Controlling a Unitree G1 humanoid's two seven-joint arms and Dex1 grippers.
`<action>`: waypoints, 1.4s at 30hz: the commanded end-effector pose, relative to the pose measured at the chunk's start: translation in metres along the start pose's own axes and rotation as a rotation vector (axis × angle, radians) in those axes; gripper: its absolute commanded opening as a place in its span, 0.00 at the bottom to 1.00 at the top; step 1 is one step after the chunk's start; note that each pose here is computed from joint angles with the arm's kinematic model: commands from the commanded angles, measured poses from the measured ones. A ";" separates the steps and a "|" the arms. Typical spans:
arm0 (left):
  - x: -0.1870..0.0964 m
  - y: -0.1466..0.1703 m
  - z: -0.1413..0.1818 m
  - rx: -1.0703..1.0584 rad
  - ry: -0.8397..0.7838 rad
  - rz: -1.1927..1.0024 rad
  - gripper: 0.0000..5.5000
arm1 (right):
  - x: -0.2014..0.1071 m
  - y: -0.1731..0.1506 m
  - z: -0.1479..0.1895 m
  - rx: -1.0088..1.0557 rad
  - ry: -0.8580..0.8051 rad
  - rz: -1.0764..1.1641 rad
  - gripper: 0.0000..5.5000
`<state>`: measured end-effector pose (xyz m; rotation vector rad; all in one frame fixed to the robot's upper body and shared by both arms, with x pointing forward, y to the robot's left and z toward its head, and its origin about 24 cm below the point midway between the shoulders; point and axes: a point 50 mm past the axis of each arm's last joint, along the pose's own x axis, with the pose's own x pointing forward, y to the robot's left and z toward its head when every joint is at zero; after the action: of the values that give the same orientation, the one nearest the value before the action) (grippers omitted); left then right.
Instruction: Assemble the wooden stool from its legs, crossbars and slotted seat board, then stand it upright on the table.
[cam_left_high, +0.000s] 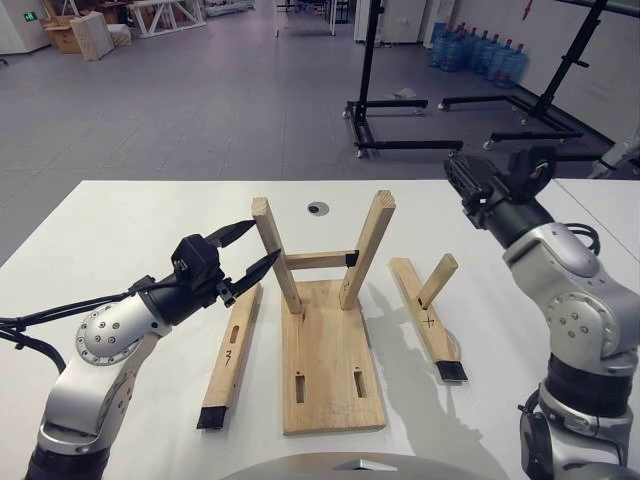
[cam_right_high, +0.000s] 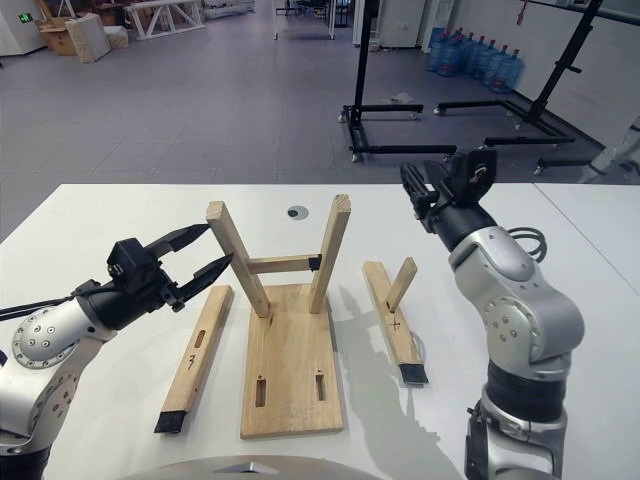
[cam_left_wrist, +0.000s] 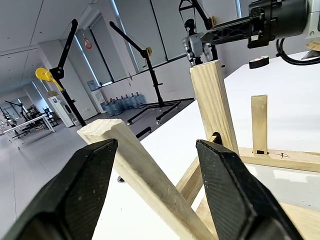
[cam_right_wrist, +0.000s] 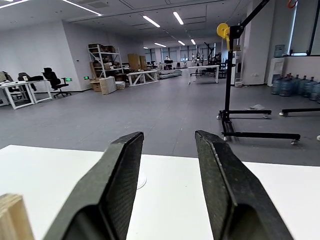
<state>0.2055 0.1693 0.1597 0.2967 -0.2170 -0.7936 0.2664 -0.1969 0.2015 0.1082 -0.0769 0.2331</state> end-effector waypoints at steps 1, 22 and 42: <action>0.002 0.000 -0.002 -0.003 0.004 -0.005 0.53 | -0.015 -0.005 -0.057 -0.017 0.230 -0.053 0.35; -0.003 0.001 -0.005 -0.013 -0.018 0.087 0.53 | -0.036 -0.056 -0.060 -0.154 0.214 -0.377 0.41; -0.008 -0.004 -0.002 -0.026 0.005 0.059 0.53 | -0.084 -0.003 -0.095 -0.161 0.737 -0.131 0.87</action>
<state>0.1990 0.1723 0.1543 0.2559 -0.2163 -0.7298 0.1903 -0.2013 0.1009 -0.1145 0.6428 0.1536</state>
